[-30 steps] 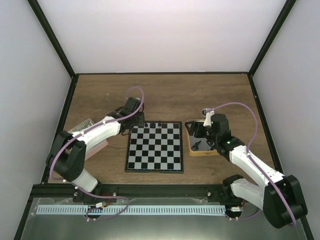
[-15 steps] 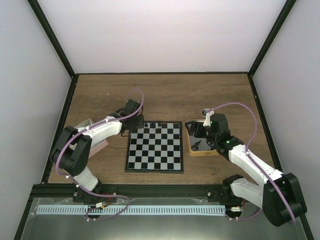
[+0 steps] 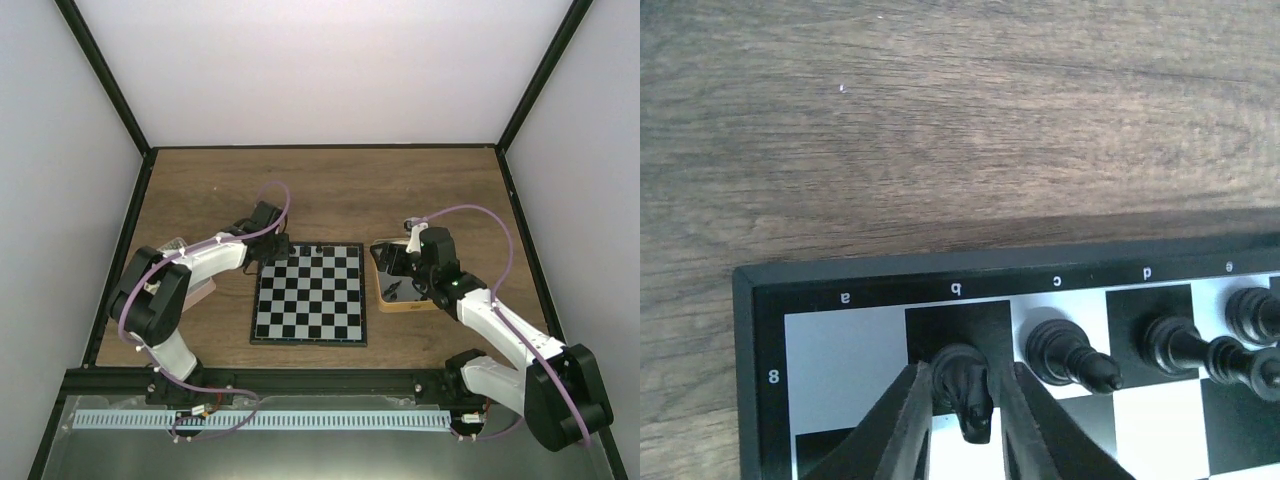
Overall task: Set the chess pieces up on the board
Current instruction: Place the chess piece on the chessboard, then pick up the chess piece from the storage box.
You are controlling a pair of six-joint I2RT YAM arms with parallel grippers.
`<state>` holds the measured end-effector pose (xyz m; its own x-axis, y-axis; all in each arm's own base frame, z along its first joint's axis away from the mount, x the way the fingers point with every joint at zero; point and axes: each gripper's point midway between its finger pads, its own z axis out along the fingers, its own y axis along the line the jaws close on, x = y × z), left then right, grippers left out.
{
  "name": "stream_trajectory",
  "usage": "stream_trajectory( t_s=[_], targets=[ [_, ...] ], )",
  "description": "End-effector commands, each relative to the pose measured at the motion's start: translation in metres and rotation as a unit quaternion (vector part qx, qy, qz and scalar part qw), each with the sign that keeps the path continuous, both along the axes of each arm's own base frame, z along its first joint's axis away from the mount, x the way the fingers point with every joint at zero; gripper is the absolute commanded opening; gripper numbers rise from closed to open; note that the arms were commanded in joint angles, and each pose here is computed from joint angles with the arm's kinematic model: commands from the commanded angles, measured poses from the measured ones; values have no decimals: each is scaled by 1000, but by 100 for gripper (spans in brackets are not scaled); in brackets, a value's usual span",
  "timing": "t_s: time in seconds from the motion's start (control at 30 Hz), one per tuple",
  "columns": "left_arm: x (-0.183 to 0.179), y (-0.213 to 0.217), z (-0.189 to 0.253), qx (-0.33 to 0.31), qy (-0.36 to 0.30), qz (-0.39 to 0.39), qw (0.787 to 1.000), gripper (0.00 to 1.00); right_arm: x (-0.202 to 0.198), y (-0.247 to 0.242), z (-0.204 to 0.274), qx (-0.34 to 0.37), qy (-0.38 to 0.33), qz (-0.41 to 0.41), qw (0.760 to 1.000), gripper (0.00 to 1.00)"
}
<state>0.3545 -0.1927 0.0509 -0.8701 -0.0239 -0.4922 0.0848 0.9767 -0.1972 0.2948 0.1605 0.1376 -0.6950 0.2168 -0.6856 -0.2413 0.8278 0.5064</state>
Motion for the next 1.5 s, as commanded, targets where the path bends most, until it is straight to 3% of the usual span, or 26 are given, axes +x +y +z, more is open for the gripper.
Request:
stream_trajectory(
  t_s=[0.0, 0.17, 0.3, 0.5, 0.63, 0.8, 0.93, 1.23, 1.47],
  targets=[
    [-1, 0, -3, -3, 5, -5, 1000, 26, 6, 1, 15, 4, -14, -9, 1000, 76],
    [3, 1, 17, -12, -16, 0, 1000, 33, 9, -6, 18, 1, -11, -30, 999, 76],
    [9, 5, 48, -19, -53, 13, 998, 37, 16, -28, 18, -24, 6, -103, 994, 75],
    [12, 15, 102, -40, -128, 37, 990, 43, 9, -93, -10, -114, 98, -283, 947, 73],
    [8, 19, 139, -66, -184, 37, 980, 46, -1, -110, -29, -148, 149, -321, 923, 75],
    [0, 21, 174, -95, -243, 26, 965, 52, -8, -107, -45, -148, 188, -306, 921, 74],
    [-7, 20, 182, -114, -259, 16, 959, 53, -20, -83, -61, -137, 245, -241, 929, 68],
    [-4, 11, 165, -124, -242, 6, 962, 53, -35, -54, -89, -138, 302, -165, 929, 40],
    [-4, 11, 161, -117, -238, 4, 964, 53, -29, -46, -99, -126, 308, -168, 928, 41]
  ],
)
